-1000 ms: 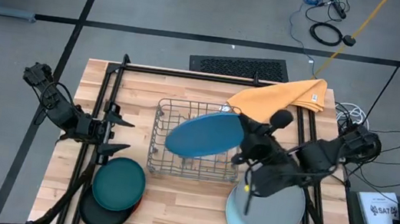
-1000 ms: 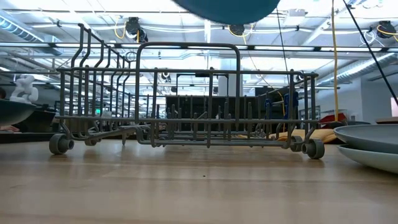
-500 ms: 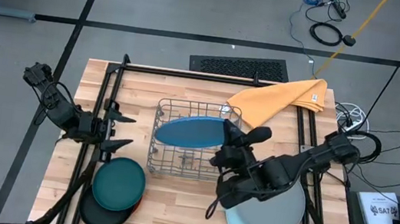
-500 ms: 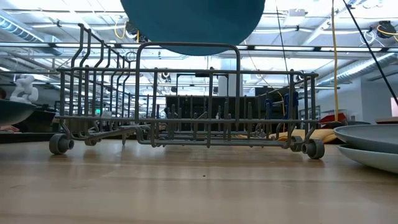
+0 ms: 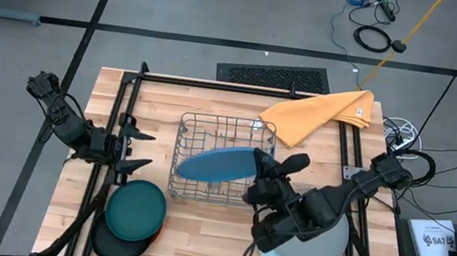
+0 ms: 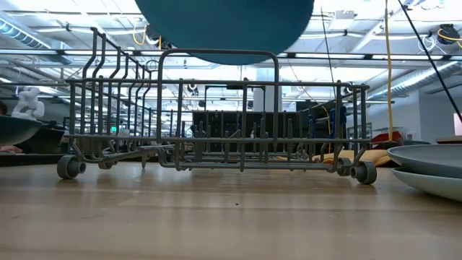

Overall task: Sort dishes
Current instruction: Put the blue plate into the green dish rack

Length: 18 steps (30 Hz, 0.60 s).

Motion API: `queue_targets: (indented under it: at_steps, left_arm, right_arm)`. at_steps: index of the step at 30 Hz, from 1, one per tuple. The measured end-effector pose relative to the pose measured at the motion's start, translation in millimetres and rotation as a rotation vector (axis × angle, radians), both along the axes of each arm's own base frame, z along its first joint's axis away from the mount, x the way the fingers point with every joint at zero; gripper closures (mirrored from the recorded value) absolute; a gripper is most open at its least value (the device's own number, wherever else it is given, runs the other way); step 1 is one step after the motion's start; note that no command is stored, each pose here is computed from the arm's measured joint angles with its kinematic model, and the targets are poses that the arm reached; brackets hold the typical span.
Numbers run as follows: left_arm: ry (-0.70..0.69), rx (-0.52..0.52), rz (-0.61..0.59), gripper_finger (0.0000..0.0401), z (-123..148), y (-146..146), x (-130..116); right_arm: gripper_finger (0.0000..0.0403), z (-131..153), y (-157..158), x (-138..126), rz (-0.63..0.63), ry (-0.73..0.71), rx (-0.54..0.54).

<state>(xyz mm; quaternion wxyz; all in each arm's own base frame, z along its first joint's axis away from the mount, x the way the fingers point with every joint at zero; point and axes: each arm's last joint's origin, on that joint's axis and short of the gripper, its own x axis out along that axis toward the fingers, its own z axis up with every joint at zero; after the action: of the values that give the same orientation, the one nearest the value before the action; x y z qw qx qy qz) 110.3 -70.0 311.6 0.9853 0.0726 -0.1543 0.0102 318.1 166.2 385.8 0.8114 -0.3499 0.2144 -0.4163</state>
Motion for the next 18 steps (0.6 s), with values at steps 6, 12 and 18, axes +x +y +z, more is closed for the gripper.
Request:
queue_targets:
  at_steps: [6,12,18]
  left_arm:
    - [-0.006,0.001,-0.015,0.0131,0.4,-0.3,-0.1]
    - [-0.011,-0.020,-0.083,0.0131,2.4,-2.0,-0.3]
    - [0.047,-0.010,-0.085,0.0131,9.5,-3.4,1.6]
  right_arm:
    - [0.0403,-3.8,-7.7,-1.1,0.039,0.125,0.036]
    - [0.0403,0.1,-32.5,1.5,-0.026,0.165,0.017]
    - [0.0403,6.7,-54.6,4.3,-0.105,0.082,0.045]
